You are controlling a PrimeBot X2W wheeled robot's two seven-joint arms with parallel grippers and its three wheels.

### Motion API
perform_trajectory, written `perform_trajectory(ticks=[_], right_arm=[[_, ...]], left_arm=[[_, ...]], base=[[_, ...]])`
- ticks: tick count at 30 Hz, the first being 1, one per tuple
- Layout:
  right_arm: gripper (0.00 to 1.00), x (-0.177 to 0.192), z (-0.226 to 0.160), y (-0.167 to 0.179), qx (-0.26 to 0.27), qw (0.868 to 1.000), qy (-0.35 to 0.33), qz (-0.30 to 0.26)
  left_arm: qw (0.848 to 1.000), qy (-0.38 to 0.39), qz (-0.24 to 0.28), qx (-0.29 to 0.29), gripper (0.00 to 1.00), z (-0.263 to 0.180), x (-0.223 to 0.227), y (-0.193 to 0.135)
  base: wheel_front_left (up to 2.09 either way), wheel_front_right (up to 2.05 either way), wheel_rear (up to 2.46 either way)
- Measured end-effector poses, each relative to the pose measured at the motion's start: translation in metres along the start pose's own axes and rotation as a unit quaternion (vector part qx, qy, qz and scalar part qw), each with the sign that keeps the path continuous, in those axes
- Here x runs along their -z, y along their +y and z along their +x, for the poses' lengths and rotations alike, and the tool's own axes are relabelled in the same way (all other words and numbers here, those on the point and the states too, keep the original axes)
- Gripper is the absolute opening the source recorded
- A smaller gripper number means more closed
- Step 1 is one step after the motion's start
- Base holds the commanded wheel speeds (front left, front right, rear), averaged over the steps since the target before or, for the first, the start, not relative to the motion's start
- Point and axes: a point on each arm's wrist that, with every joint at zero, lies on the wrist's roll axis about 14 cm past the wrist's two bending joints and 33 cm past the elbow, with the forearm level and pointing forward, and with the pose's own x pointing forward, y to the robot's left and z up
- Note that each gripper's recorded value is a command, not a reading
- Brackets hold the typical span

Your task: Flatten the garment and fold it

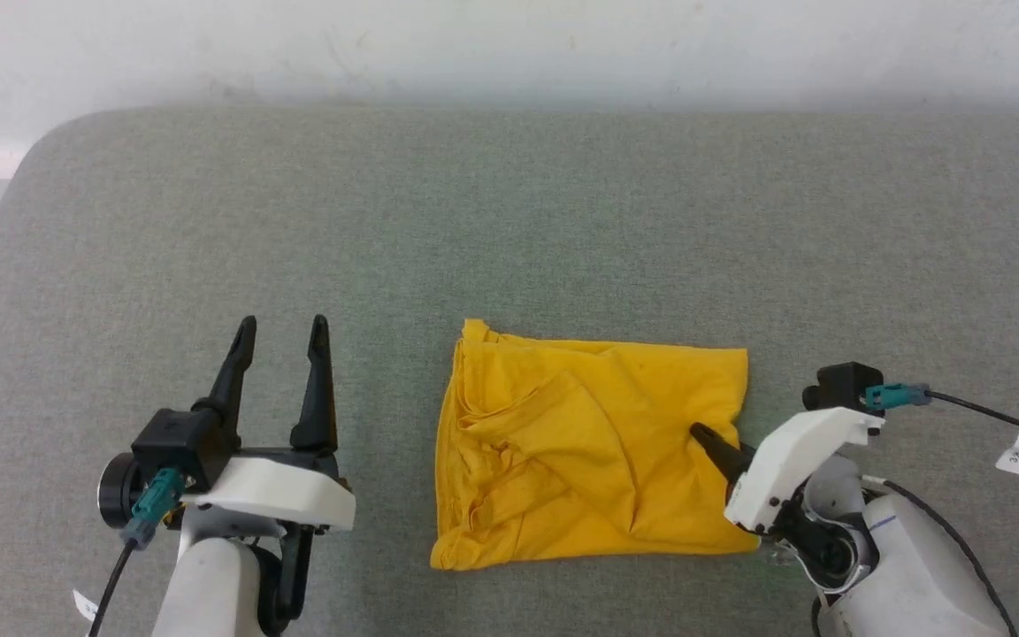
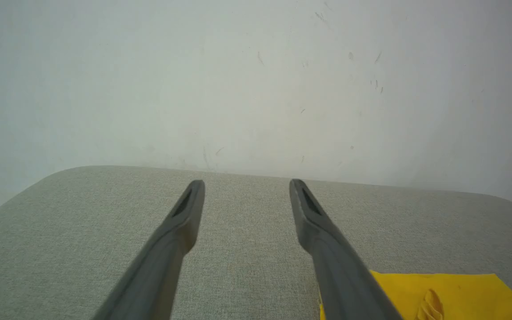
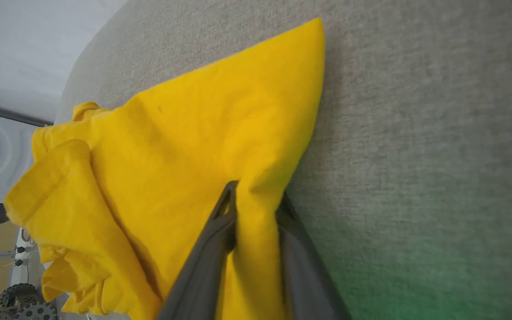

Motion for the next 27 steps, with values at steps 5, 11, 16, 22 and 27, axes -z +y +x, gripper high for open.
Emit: perform_trajectory(ticks=[5, 11, 16, 22, 27], right_arm=[[0.0, -0.003, 0.002, 0.006, 0.0, 0.999, -0.013, -0.05], [0.0, -0.049, -0.007, 0.031, 0.006, 0.972, -0.072, -0.224], [0.0, -0.093, -0.029, 0.055, 0.043, 0.919, -0.122, -0.373], [0.0, -0.117, -0.051, 0.05, 0.094, 0.879, -0.139, -0.446], [0.0, -0.151, -0.082, 0.008, 0.17, 0.851, -0.143, -0.476]], left_arm=[[1.0, 0.0, 0.0, -0.001, 1.0, 0.0, 0.0, 0.0], [1.0, 0.001, -0.003, 0.002, 1.0, 0.003, 0.002, -0.003], [1.0, 0.003, -0.007, 0.016, 1.0, 0.008, 0.005, -0.013], [0.999, 0.002, -0.01, 0.041, 1.0, 0.018, 0.008, -0.032], [0.997, 0.003, -0.014, 0.074, 1.0, 0.03, 0.013, -0.057]], base=[[0.0, 0.0, 0.0], [0.0, 0.0, 0.0], [0.0, 0.0, 0.0], [0.0, 0.0, 0.0], [0.0, 0.0, 0.0]])
